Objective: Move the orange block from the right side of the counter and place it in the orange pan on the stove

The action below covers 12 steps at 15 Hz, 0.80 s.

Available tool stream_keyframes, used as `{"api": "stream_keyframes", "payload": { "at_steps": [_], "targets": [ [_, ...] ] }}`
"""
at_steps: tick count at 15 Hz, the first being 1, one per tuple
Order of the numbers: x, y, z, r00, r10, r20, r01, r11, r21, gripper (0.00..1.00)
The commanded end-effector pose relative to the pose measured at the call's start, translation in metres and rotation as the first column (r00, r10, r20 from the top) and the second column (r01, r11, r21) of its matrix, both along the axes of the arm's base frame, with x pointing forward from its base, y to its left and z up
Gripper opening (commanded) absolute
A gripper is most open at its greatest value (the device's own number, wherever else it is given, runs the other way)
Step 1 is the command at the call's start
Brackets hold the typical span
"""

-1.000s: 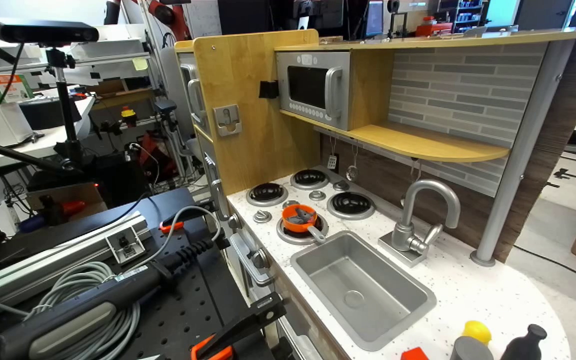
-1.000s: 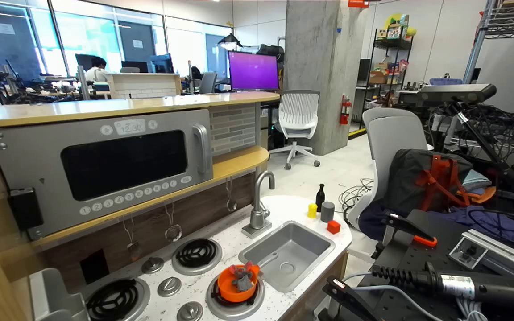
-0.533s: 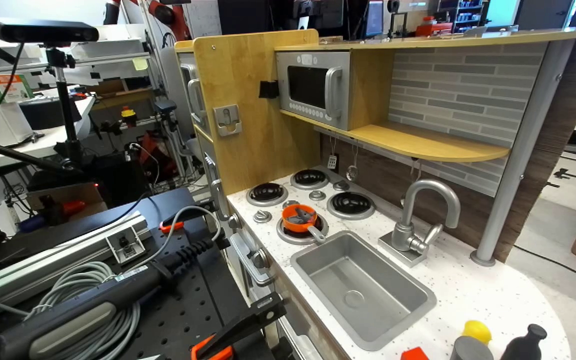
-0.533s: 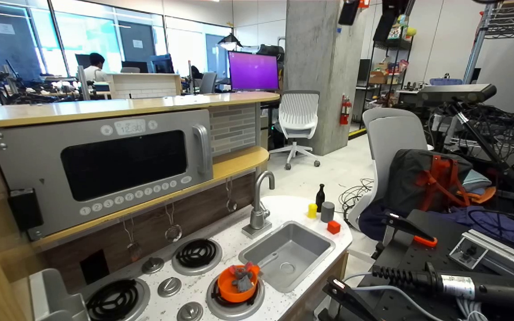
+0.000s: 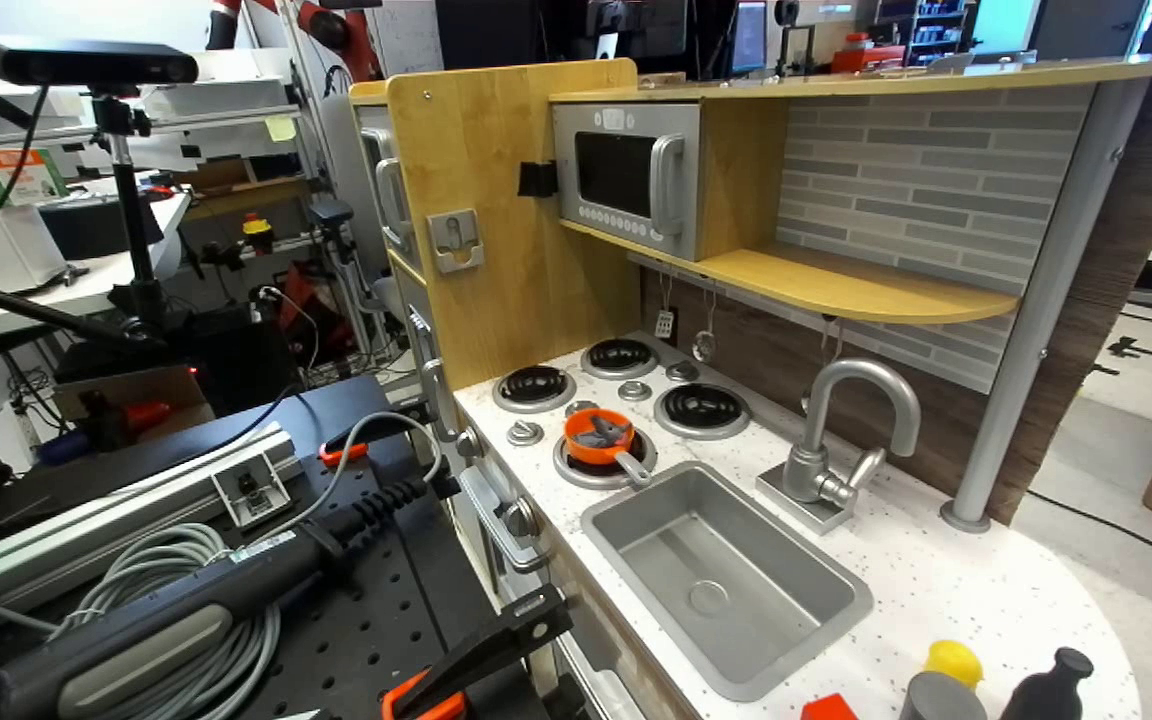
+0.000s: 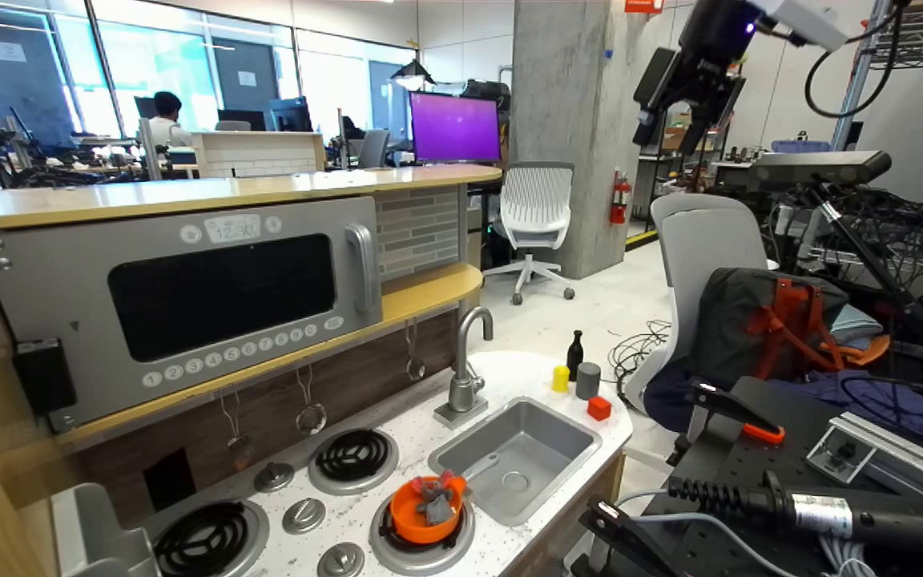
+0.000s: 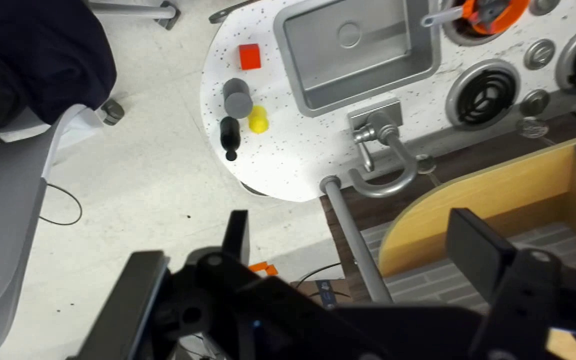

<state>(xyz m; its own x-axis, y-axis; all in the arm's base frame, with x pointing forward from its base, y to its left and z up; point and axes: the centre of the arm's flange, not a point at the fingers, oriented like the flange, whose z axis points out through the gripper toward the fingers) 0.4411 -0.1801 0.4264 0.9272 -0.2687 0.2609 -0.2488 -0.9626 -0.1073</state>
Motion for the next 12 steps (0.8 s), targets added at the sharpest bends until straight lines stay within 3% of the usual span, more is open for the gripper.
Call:
{"api": "stream_keyframes", "payload": {
  "at_steps": [1, 7, 12],
  "targets": [
    [0.046, -0.029, -0.073, 0.999, -0.028, -0.028, 0.028, 1.0, -0.005, 1.0],
    [0.078, -0.018, -0.198, 0.982, 0.031, -0.187, -0.042, 0.998, -0.057, 1.0],
    [0.088, -0.017, -0.273, 0.958, 0.096, -0.27, -0.134, 0.983, -0.128, 1.0]
  ]
}}
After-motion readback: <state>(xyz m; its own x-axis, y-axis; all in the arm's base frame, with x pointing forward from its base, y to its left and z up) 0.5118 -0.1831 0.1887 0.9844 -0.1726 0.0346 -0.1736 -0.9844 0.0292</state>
